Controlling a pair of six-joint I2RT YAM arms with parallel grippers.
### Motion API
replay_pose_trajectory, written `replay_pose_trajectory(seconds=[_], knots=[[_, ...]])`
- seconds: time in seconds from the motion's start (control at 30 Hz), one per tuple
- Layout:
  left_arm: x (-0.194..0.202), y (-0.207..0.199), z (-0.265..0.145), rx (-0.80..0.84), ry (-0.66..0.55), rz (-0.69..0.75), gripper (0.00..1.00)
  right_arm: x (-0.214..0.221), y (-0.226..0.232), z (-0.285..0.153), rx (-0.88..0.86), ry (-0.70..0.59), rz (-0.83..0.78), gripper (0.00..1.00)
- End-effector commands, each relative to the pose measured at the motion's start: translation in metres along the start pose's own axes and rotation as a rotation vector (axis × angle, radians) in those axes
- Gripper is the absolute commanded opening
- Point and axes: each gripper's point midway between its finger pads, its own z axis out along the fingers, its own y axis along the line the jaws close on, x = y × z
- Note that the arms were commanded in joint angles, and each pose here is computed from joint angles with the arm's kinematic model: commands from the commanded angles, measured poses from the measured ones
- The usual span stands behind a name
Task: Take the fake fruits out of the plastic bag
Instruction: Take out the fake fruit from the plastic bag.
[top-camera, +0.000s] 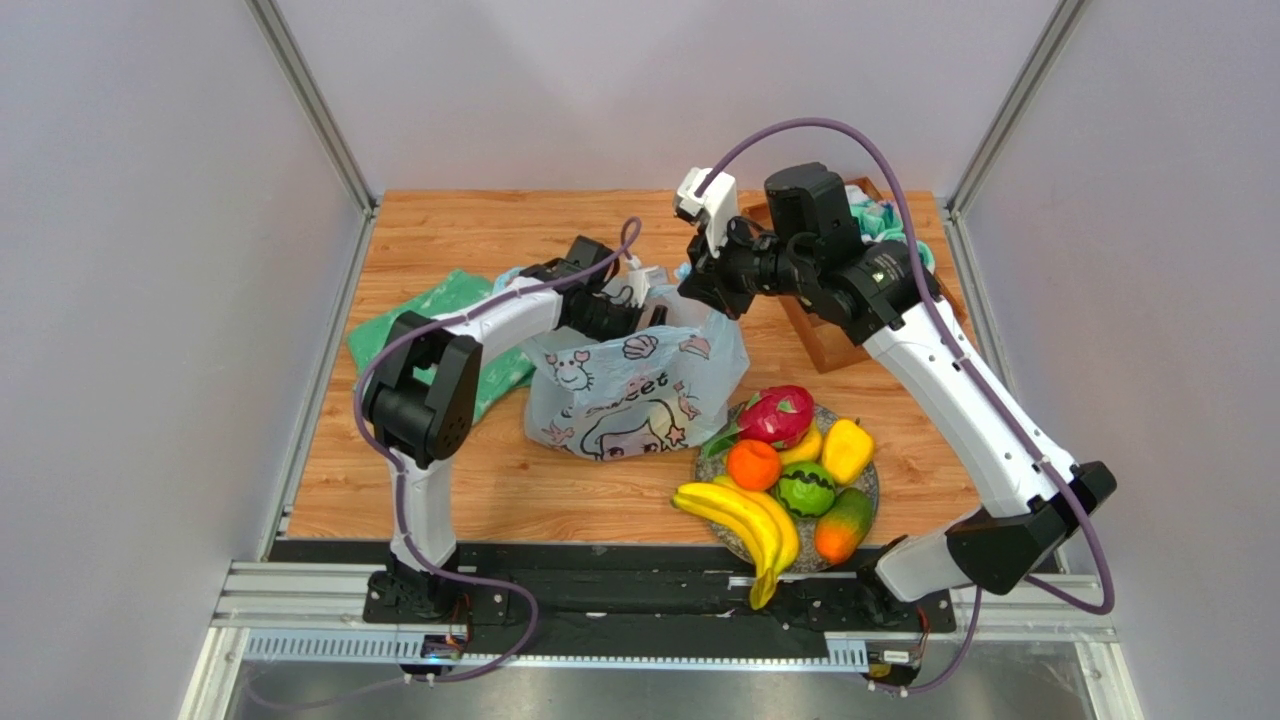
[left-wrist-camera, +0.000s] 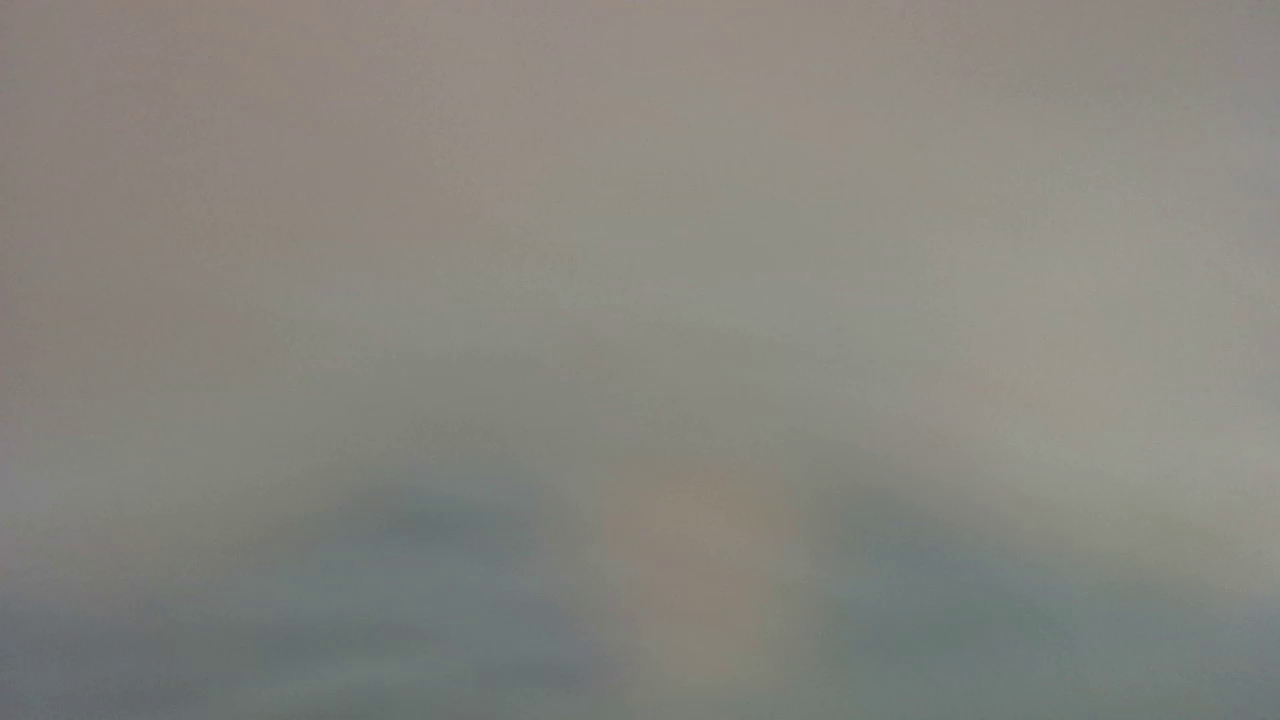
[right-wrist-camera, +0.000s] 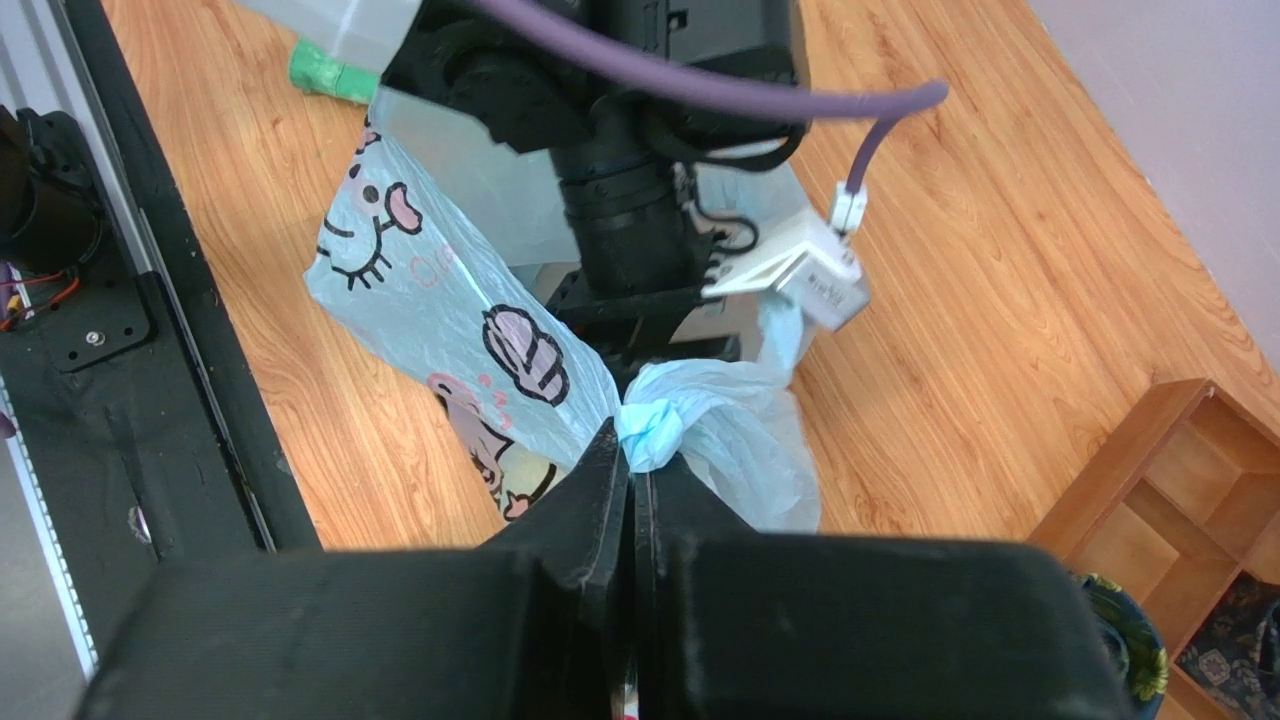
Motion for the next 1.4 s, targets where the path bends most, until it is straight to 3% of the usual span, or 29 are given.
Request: replay_pose_trajectory(seconds=[0.0,0.2,0.43,0.8,0.87,0.93,1.0,1.1,1.13,1.27,1.3,1.37], knots=[[0.023,-0.037,0.003,0.077,0.038,0.116,0.84,-0.015,-0.008,-0.002,0.038,-0.048,0.001,0.00],[0.048,-0.025,0.004,0.009,0.004,0.182,0.83,-0.010,-0.008,0.003,0.043,-0.046,0.026,0.00],[0.042,-0.003,0.035,-0.109,0.004,0.220,0.86,-0.009,-0.007,0.007,0.032,-0.047,0.039,0.00],[0.035,0.021,0.071,-0.153,0.057,0.133,0.81,-0.008,-0.004,0.012,0.013,-0.049,0.065,0.00],[0.036,0.019,0.069,-0.147,0.061,0.139,0.71,-0.006,-0.005,0.012,0.019,-0.044,0.063,0.00],[0.035,0.007,0.061,-0.111,0.053,0.170,0.52,-0.004,-0.007,0.012,0.031,-0.038,0.057,0.00],[0.033,-0.001,0.052,-0.080,0.037,0.185,0.42,-0.003,-0.010,0.013,0.040,-0.037,0.049,0.00],[0.016,-0.015,0.023,-0.068,-0.004,0.200,0.27,0.003,-0.017,0.019,0.070,-0.019,0.043,0.00],[0.007,-0.022,0.007,-0.073,-0.033,0.211,0.17,0.006,-0.023,0.020,0.103,-0.007,0.044,0.00],[-0.022,-0.044,-0.063,0.016,-0.137,0.229,0.09,0.024,-0.050,0.025,0.187,0.032,0.115,0.00],[-0.022,-0.063,-0.081,0.080,-0.119,0.280,0.09,0.027,-0.055,0.027,0.201,0.038,0.138,0.00],[-0.015,-0.062,-0.105,0.061,-0.081,0.311,0.09,0.035,-0.069,0.031,0.233,0.054,0.176,0.00]])
